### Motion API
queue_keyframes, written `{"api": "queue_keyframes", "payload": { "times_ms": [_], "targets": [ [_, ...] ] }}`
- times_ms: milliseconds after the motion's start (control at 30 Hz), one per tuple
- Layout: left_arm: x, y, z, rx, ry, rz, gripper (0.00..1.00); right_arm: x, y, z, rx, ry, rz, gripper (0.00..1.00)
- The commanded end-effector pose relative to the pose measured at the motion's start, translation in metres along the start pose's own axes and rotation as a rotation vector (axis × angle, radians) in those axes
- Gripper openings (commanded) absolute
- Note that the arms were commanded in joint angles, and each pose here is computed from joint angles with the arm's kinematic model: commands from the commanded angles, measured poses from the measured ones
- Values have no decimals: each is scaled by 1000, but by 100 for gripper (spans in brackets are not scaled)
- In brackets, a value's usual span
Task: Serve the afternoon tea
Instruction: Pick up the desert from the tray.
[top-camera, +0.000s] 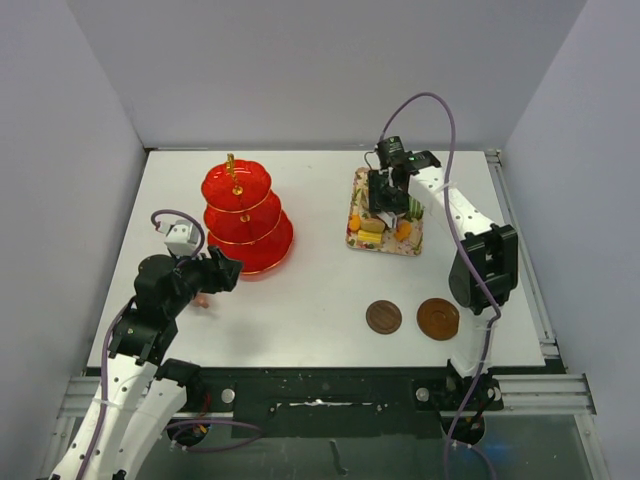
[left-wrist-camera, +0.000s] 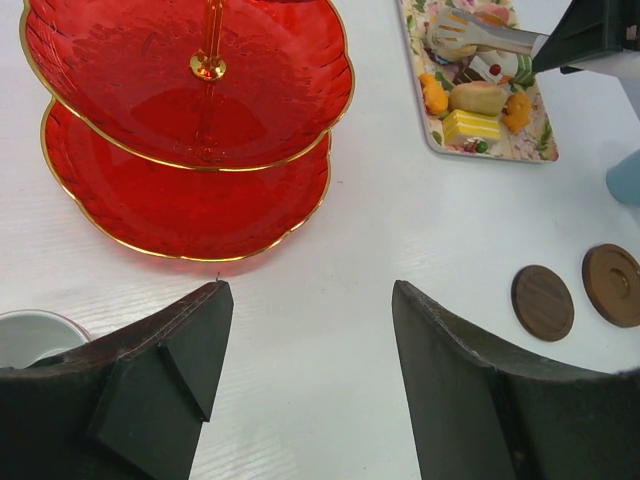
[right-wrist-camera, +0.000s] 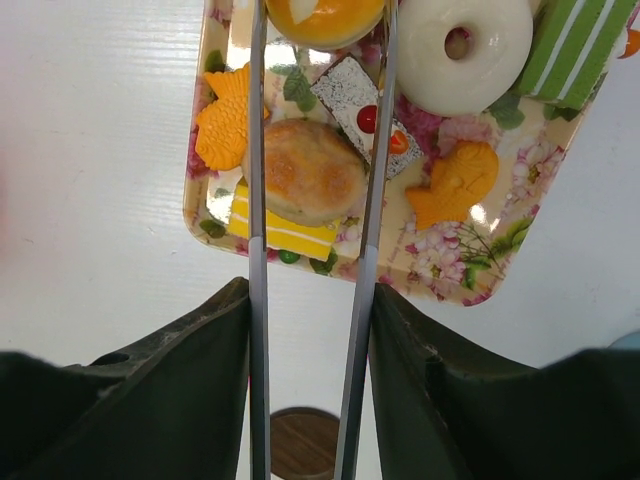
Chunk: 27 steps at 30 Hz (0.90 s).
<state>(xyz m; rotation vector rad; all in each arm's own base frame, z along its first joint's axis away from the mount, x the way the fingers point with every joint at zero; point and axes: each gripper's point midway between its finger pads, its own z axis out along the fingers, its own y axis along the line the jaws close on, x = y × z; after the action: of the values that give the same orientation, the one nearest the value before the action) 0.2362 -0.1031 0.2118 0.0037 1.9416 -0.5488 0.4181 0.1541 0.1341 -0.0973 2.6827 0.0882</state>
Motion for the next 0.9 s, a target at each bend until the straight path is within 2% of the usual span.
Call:
{"api": "queue_keyframes", "payload": {
  "times_ms": [0, 500, 867],
  "targets": [
    [-21, -7, -2, 26, -69, 18, 63, -31, 5, -51, -29, -171, 12, 38],
    [-32, 9, -9, -69, -105, 1, 63, -20, 60, -93, -161, -242, -19, 38],
    [-49, 48, -25, -325, -196, -113, 69, 11, 131, -105, -284, -237, -77, 38]
  ]
}}
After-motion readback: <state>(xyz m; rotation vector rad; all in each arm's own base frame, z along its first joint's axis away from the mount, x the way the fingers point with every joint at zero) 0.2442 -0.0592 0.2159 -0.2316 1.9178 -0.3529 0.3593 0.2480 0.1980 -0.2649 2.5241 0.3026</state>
